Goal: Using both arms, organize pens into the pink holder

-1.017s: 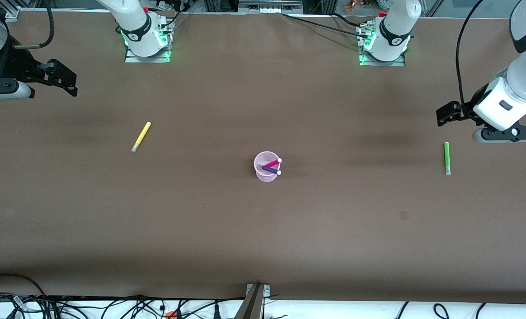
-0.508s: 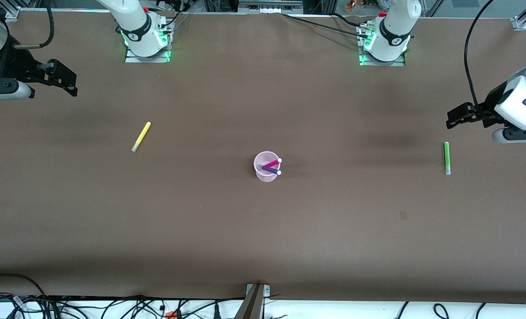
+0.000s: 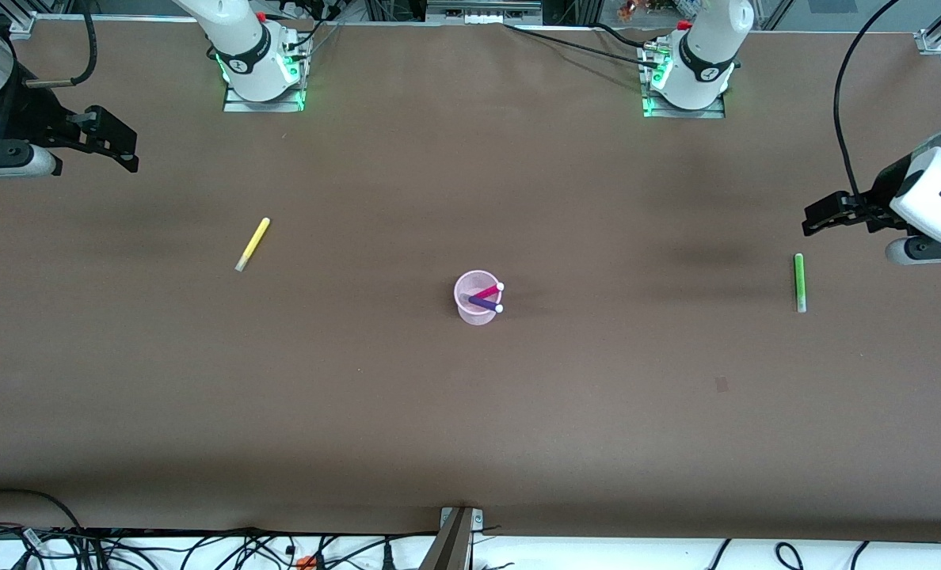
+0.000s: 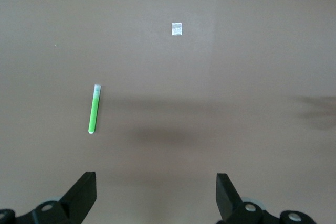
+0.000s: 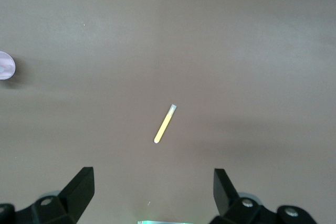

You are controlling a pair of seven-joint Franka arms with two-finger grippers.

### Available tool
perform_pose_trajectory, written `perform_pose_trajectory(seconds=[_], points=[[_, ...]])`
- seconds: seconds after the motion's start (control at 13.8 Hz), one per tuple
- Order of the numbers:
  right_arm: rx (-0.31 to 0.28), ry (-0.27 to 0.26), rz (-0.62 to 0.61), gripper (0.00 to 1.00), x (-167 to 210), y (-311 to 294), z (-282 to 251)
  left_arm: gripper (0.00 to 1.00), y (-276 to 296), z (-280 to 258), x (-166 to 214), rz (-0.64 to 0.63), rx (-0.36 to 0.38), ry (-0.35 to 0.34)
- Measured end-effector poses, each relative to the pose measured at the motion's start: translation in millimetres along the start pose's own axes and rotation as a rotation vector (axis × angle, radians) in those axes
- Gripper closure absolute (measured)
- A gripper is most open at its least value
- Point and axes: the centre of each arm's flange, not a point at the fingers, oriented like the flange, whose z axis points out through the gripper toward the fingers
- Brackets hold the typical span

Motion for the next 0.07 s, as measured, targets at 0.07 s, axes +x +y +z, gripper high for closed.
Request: perform_pose_trajectory(seconds=[0.07], points=[[0.0,0.0,0.0,0.0,0.0,0.0,0.0,0.0,-1.6,-0.2,0.2,-0.002,0.0,0.0]])
